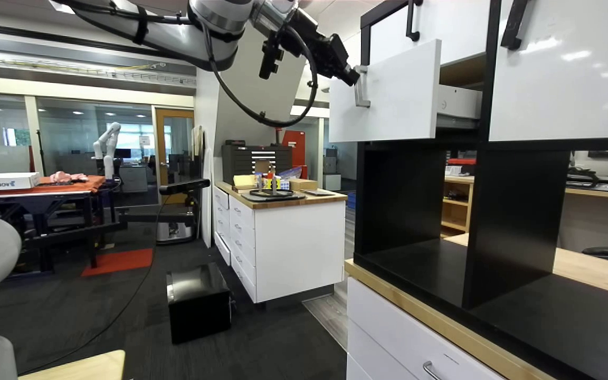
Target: Open the middle drawer on the left
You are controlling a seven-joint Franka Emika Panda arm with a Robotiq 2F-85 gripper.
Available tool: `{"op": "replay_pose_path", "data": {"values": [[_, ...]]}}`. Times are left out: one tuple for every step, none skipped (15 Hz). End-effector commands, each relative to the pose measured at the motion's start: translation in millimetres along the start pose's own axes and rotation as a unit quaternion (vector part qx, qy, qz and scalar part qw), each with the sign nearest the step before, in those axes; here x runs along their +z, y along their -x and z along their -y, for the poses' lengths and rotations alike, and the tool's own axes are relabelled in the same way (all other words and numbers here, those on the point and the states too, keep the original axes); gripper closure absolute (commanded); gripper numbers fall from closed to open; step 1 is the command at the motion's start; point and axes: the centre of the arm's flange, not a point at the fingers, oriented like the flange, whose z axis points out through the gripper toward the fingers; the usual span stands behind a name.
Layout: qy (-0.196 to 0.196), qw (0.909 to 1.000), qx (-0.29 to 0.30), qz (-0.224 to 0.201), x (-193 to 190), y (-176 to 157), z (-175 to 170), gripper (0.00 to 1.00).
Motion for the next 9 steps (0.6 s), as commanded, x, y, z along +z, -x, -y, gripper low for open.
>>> {"op": "replay_pose_path", "data": {"values": [[0.001,0.9996,0.024,0.016,-32,28,-11,0.94],[0.001,0.9994,0.029,0.018,-37,32,-13,0.94],[0.001,0.9993,0.032,0.021,-41,35,-14,0.94],[0.0,0.9991,0.036,0.023,-46,38,-17,0.94],[-0.001,0.9989,0.039,0.025,-49,40,-18,0.94],[-0.002,0.9987,0.042,0.028,-53,43,-21,0.94],[-0.002,0.9985,0.045,0.031,-57,46,-22,0.94],[-0.001,0.9983,0.048,0.034,-61,48,-24,0.94],[-0.001,0.998,0.052,0.036,-65,50,-26,0.94]]}}
